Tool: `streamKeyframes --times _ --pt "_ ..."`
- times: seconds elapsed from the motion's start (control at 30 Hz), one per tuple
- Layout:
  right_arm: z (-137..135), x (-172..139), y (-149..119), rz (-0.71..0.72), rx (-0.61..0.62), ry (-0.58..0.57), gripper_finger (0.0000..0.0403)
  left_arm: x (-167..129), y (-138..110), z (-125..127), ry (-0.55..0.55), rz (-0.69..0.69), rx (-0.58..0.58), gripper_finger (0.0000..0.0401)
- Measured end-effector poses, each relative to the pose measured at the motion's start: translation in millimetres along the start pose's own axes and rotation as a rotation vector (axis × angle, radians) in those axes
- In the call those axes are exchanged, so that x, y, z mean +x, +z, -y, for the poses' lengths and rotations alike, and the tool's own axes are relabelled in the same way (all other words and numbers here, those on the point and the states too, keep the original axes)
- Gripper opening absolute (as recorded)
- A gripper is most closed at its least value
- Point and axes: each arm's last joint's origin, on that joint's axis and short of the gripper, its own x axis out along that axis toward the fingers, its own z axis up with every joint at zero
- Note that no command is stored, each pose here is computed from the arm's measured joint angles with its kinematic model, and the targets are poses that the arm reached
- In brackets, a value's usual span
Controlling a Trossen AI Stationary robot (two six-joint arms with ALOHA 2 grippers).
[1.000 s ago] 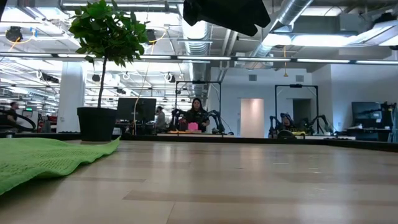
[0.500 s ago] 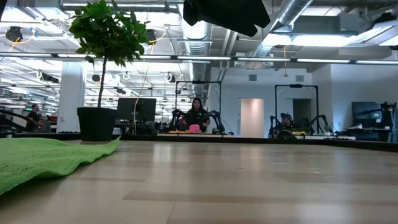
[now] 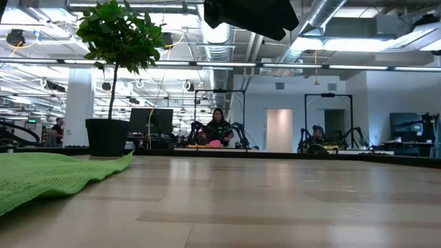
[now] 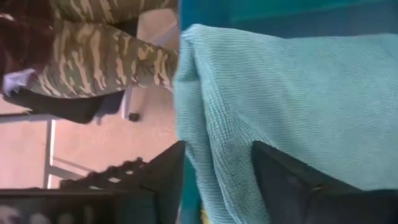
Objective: Fold microfiber towels
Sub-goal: Put the folded blue towel into the bin, then fold the green towel
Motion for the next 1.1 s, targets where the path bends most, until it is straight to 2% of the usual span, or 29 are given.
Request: streamKeyframes --times 0.17,0.33,0.47,0.6,0.7,0.87,1.0,1.1 --pt "3.1 -1.3 6.1 -0.035 0.012 0.016 0.0241 -1.1 -5.1 2.9 -0.078 -0.06 0.02 0.0151" --pt "-2.8 -10.6 13.0 -0.026 -0.035 0.022 0.0245 -5.6 -14.2 7.9 -0.081 -0.132 0.062 0.0151" --pt "-0.2 -20.2 24.0 -0.028 -0.018 -0.028 0.0245 -11.7 -23.1 14.2 -0.076 -0.196 0.071 0.0151" --pt "7.9 -27.7 38.0 0.041 -0.072 -0.134 0.0244 -20.6 -34.2 22.3 -0.065 -0.274 0.064 0.0151" --pt "15.8 -32.3 52.2 0.099 -0.1 -0.199 0.0244 -31.6 -43.5 28.1 -0.048 -0.349 0.007 0.0151" --pt "40.9 -35.5 81.3 0.199 -0.029 -0.309 0.0244 -54.2 -59.9 41.6 0.003 -0.453 -0.104 0.0151" --pt "66.7 -39.5 104.6 0.284 0.053 -0.415 0.0244 -73.4 -72.2 61.6 -0.027 -0.511 -0.179 0.0151" --pt "83.2 -42.9 121.1 0.329 0.057 -0.455 0.0244 -89.1 -82.2 76.4 -0.048 -0.563 -0.242 0.0151"
